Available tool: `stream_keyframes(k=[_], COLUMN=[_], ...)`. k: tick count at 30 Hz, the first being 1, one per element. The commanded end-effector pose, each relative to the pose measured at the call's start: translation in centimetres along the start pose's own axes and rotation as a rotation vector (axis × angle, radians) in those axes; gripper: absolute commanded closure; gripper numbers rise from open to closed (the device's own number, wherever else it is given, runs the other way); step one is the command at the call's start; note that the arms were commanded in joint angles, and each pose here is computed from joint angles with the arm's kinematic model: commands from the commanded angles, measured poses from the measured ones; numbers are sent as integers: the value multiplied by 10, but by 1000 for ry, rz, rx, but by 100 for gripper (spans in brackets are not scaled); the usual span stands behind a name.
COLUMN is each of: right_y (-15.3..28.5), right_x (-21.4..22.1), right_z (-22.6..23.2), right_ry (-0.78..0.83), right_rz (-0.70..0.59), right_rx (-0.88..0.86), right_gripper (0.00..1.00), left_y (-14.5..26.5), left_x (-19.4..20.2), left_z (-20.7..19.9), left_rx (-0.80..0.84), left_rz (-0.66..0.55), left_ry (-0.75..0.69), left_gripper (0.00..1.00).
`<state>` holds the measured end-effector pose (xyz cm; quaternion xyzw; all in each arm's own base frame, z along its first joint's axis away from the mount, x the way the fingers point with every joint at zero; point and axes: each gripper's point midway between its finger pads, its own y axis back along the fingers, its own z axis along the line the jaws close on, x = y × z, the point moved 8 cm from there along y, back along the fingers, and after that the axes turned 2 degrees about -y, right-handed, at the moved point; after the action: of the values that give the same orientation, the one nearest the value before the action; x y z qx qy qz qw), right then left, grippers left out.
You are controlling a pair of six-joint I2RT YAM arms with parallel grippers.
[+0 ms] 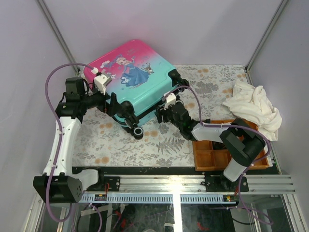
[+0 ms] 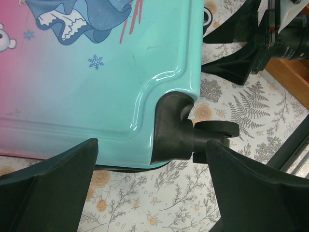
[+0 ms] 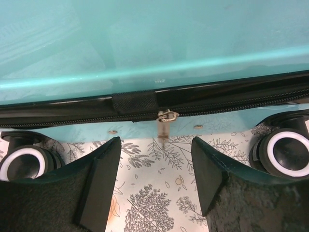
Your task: Pack the luggage
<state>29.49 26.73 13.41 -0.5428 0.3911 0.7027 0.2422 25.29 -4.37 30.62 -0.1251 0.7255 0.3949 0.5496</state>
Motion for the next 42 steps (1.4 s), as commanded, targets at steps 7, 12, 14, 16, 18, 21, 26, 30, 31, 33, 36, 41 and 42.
stream_keyframes(k=[7,12,14,16,18,21,26,30,31,33,36,41,42], right_y=[-26,-28,-26,-22,-18,-12,-11,-12,-12,-12,-12,-13,-13], right_x=[-32,-36,-38,-39,-40,-40,-37,-37,-37,-37,-35,-32,-33], right_z=[7,4,3,2,2,-3,-18,-24,-25,-25,-27,-33,-35], right_ry=[48,77,98,120,136,93,19,2,1,3,12,15,10], right_rz=[-179,-234,-254,-263,-262,-237,-183,-177,-176,-174,-166,-141,-137], right_rx=[239,264,262,251,225,141,42,-17,-29,-58,-70,-57,-48], right_gripper=[50,70,83,90,95,99,100,100,100,100,100,100,100], left_y=[-7,-8,-8,-6,-5,-3,-8,-23,-26,-31,-39,-53,-56], left_x=[-7,-7,-8,-8,-8,-7,-6,-1,0,1,2,5,4], left_z=[-5,-5,-4,-5,-7,-10,-22,-46,-51,-61,-75,-86,-88], left_rx=[4,5,3,6,19,51,115,177,191,243,323,417,426], left_rz=[-54,-53,-53,-49,-31,24,146,232,245,267,306,399,408], left_ry=[22,26,24,9,-28,-139,-303,-473,-505,-561,-633,-809,-825], left_gripper=[9,9,9,9,9,9,10,11,11,13,15,18,18])
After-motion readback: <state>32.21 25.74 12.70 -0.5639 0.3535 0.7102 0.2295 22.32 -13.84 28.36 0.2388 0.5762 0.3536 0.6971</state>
